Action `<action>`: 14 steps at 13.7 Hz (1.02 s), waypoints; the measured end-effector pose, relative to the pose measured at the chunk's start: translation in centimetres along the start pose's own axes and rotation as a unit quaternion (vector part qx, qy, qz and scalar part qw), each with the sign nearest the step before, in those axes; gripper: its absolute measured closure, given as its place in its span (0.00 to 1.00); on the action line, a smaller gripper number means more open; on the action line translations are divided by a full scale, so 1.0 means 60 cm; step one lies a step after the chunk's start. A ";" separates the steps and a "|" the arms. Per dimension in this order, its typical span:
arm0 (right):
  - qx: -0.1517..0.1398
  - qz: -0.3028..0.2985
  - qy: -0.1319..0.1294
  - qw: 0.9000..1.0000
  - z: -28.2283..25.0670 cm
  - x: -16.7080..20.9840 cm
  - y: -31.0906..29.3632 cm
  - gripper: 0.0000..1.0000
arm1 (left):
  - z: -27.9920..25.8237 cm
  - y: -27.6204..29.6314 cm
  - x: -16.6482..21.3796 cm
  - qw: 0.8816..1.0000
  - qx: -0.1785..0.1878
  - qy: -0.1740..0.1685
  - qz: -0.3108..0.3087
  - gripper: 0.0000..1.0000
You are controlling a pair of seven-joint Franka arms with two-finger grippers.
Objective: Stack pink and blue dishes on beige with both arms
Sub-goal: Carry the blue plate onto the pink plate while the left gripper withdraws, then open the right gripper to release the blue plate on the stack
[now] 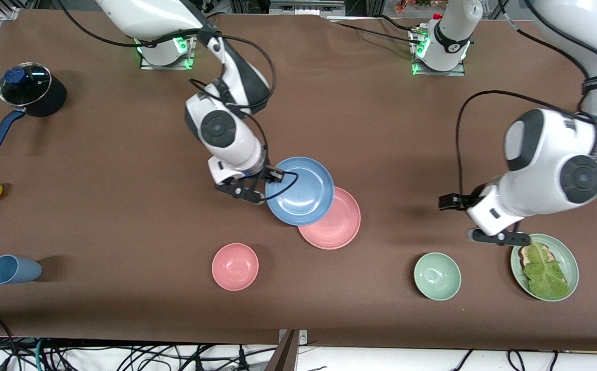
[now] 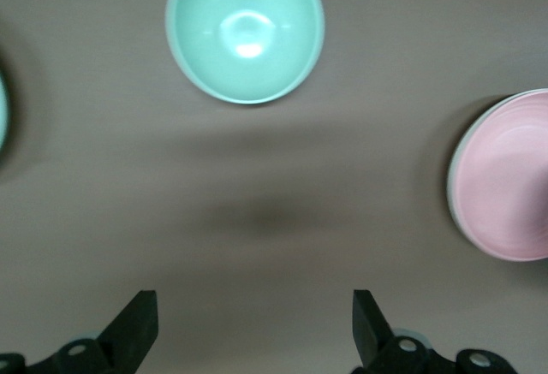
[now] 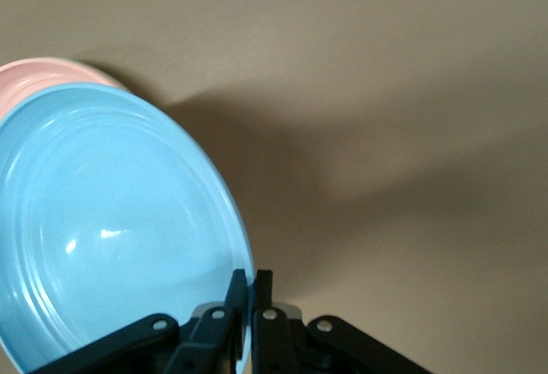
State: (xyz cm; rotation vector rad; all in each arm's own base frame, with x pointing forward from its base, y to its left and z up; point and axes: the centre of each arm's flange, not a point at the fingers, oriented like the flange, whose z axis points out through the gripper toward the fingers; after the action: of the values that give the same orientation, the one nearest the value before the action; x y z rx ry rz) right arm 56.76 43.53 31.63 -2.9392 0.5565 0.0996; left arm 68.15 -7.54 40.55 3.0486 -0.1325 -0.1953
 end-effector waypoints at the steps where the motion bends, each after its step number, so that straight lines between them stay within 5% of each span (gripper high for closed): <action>1: 0.006 0.008 0.004 1.000 0.008 -0.012 -0.018 0.95 | -0.008 -0.033 -0.003 1.000 -0.002 -0.001 0.007 0.00; 7: 0.043 0.033 0.029 0.998 0.070 -0.018 -0.065 0.95 | -0.072 -0.113 -0.041 1.000 -0.005 -0.008 0.008 0.00; 14: 0.045 0.030 0.037 0.998 0.114 -0.031 -0.080 0.95 | -0.231 -0.096 -0.116 0.999 0.006 0.043 -0.012 0.00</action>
State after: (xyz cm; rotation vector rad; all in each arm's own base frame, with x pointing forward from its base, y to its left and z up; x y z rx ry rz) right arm 56.53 49.67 25.69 -2.8485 0.6425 -0.0268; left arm 63.54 -0.10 54.57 3.0654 -0.0921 -0.0661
